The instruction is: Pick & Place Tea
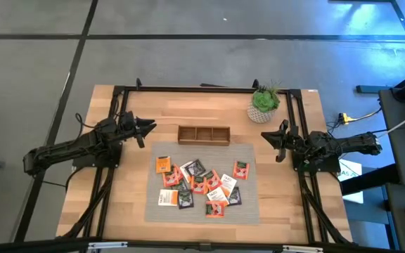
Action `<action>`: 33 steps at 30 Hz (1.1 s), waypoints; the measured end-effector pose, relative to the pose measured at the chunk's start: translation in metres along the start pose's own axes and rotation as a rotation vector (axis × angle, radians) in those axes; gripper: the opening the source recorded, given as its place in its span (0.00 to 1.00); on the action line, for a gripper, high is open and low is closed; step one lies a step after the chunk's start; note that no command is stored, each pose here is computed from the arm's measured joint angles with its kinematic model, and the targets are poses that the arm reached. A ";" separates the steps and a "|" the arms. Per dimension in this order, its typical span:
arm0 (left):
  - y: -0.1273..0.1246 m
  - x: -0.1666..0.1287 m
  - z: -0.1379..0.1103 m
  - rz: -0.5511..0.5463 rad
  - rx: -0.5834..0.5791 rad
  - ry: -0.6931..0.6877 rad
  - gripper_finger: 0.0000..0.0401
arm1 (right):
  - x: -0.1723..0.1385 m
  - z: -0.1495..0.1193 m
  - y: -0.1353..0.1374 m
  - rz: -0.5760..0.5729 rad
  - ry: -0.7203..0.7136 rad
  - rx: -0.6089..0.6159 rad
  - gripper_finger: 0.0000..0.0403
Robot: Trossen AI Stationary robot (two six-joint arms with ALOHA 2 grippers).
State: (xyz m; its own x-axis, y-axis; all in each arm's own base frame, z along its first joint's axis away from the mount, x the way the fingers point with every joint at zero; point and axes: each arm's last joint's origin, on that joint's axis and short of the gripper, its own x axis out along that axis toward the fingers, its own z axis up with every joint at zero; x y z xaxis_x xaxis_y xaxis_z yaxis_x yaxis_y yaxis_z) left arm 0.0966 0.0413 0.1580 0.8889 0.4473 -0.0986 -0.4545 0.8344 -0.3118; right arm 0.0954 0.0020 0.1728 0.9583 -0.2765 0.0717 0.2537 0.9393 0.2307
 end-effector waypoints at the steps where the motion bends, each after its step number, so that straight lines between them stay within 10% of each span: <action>1: 0.000 0.000 0.000 0.000 0.000 0.000 0.28 | 0.000 0.000 0.000 0.000 0.000 0.000 0.05; 27: 0.000 0.000 0.000 0.000 0.000 0.000 0.28 | 0.000 0.000 0.000 0.000 0.000 0.003 0.05; 33: 0.000 0.000 0.000 0.000 0.000 0.000 0.28 | 0.000 0.000 0.000 0.001 0.000 0.163 0.05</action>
State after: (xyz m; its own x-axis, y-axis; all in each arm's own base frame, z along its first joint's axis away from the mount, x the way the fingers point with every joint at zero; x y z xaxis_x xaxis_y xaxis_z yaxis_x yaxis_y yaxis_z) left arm 0.0966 0.0413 0.1581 0.8888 0.4476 -0.0985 -0.4547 0.8343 -0.3118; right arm 0.0955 0.0020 0.1728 0.9586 -0.2756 0.0721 0.2282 0.8944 0.3847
